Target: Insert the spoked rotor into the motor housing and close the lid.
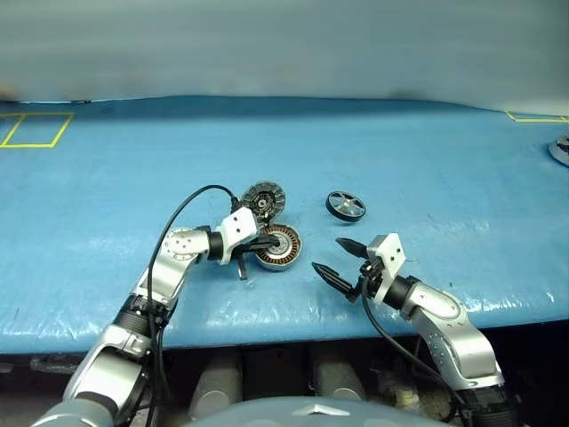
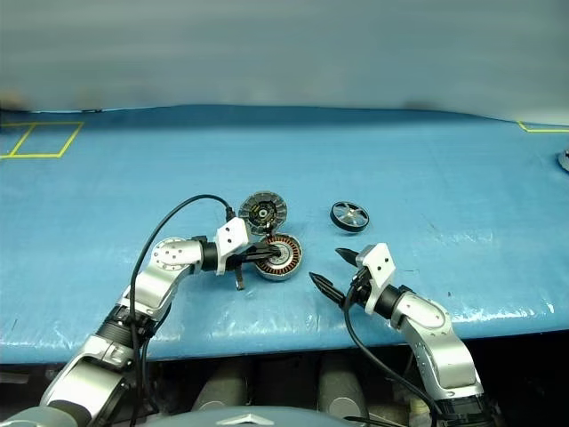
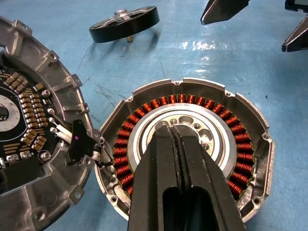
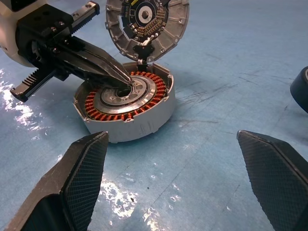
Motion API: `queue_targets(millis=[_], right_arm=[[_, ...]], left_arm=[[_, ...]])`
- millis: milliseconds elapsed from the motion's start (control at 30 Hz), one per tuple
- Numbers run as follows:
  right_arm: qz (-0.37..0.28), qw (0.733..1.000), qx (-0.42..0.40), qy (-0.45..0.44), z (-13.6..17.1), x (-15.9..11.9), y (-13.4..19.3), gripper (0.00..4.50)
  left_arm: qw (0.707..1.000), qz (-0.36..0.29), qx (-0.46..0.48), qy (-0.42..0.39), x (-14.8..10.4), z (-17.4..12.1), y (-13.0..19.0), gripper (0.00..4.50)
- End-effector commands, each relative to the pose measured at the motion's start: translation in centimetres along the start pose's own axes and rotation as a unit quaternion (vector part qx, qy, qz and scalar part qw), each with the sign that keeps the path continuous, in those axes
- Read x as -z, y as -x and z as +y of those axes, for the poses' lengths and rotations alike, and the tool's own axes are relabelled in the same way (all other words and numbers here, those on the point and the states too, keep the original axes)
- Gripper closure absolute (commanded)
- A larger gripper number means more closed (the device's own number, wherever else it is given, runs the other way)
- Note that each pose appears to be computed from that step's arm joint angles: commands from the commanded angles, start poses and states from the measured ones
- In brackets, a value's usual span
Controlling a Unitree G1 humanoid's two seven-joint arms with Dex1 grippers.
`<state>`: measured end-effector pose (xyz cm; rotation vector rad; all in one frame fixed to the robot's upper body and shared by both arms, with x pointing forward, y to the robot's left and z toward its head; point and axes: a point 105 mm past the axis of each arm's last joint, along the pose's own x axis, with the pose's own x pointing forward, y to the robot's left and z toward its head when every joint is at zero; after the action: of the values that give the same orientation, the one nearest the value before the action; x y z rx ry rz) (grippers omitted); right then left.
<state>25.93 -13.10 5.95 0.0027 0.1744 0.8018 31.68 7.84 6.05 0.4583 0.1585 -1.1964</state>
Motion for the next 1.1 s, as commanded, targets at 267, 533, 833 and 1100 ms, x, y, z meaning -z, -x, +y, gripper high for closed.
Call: queue_targets(millis=[267, 533, 833, 1100], right_arm=[[-0.010, 1.000, 0.000, 0.017, 0.0, -0.6, -0.1, 0.00], [-0.008, 1.000, 0.004, 0.019, -0.1, -0.6, 0.0, 0.00], [-0.005, 1.000, 0.007, 0.023, -0.3, -0.5, -0.3, 0.00], [-0.004, 0.999, 0.024, 0.030, -0.7, -0.5, -0.2, 0.00]], left_arm=[[1.000, -0.002, -0.006, -0.018, -0.8, 0.0, -0.5, 4.47], [0.997, -0.072, -0.016, 0.009, -2.9, 0.2, -0.5, 4.47], [1.000, -0.004, -0.009, -0.001, -0.7, 0.2, -1.6, 4.47], [0.999, -0.039, -0.028, 0.007, -1.7, 0.6, -1.2, 4.47]])
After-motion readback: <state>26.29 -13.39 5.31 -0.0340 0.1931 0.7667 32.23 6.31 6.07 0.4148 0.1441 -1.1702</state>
